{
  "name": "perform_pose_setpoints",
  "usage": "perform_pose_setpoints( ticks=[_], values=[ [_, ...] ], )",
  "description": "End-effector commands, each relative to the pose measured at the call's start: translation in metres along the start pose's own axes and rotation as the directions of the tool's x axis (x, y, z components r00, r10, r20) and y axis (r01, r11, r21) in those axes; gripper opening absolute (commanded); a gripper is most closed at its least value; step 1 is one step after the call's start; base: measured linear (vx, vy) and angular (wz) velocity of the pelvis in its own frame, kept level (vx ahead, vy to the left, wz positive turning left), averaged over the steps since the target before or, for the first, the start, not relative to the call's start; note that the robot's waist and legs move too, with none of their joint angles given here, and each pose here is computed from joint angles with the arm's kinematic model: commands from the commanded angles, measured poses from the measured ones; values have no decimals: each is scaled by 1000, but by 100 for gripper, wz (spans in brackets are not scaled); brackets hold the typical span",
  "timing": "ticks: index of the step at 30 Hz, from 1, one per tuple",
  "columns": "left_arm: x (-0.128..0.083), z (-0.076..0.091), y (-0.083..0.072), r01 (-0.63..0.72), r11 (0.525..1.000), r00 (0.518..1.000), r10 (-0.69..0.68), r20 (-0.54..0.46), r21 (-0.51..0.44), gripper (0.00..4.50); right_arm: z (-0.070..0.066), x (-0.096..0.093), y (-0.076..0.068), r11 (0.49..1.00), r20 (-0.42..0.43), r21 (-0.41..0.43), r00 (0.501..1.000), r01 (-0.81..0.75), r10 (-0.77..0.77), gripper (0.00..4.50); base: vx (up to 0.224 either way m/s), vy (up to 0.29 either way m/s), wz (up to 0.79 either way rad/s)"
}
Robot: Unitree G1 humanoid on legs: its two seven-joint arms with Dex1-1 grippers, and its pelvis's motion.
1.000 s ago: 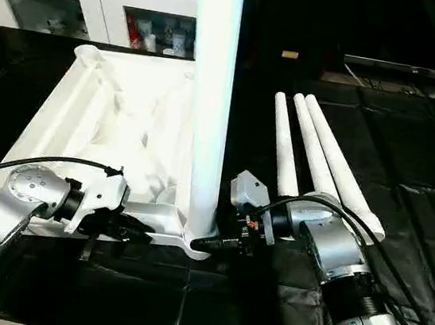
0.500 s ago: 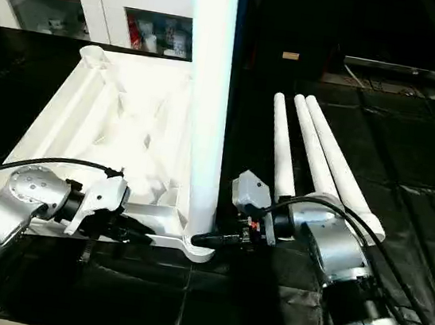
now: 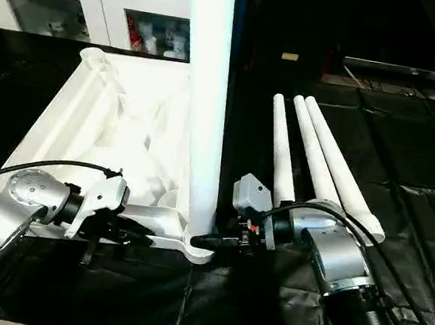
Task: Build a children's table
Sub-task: Rotate leg to tighten
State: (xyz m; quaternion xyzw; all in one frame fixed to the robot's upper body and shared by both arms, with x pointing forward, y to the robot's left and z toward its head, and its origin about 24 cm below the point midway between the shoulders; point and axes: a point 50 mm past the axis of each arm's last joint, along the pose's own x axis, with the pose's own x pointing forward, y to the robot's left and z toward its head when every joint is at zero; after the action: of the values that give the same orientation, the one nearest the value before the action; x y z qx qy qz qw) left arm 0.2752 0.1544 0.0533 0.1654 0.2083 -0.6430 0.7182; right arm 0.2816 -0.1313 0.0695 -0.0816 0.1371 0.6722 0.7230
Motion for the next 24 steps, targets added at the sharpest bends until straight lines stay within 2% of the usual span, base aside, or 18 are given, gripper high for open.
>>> perform_pose_setpoints(
  ticks=[1,3,4,5,6,8,9,12,15,16,18,20,23,24],
  values=[
    [9,7,8,-147,987,987,150,53,-61,0,-21,28,4,984,-1,167,998,61,-61,204,0,0,0],
    [10,10,10,-189,979,979,194,64,-78,0,-20,33,1,974,12,195,992,120,-124,204,0,0,0],
    [12,14,13,-235,966,966,245,84,-111,0,-20,40,-2,959,16,225,984,170,-178,204,0,0,0],
    [16,24,15,-303,935,937,327,125,-183,0,-19,53,-5,923,29,297,964,244,-264,204,0,0,0],
    [16,24,15,-308,933,934,334,126,-189,0,-19,55,-5,920,30,303,962,249,-270,204,0,0,0],
    [19,30,15,-359,899,906,400,136,-251,0,-17,66,-7,882,37,366,943,296,-332,204,0,0,0],
    [20,31,15,-368,893,901,411,137,-259,0,-17,69,-7,875,37,374,938,307,-345,204,0,0,0],
    [27,41,13,-432,848,861,489,138,-306,0,-13,89,-11,810,18,434,895,395,-446,204,0,0,0],
    [36,48,10,-480,816,832,540,127,-322,0,-9,101,-16,771,2,435,855,466,-518,204,0,0,0],
    [36,48,10,-480,816,832,540,127,-322,0,-9,101,-16,771,2,435,855,466,-518,204,0,0,0],
    [39,49,8,-495,813,831,546,105,-306,0,-6,98,-21,754,20,434,831,494,-556,260,0,0,0],
    [38,47,8,-500,815,834,545,91,-294,0,-4,94,-23,749,32,436,823,499,-567,276,0,0,0],
    [35,45,9,-505,816,836,543,75,-282,0,-3,89,-24,758,48,414,819,504,-571,317,0,0,0],
    [32,43,10,-497,826,845,530,67,-264,0,-2,82,-24,772,70,395,822,498,-566,317,0,0,0]
  ],
)
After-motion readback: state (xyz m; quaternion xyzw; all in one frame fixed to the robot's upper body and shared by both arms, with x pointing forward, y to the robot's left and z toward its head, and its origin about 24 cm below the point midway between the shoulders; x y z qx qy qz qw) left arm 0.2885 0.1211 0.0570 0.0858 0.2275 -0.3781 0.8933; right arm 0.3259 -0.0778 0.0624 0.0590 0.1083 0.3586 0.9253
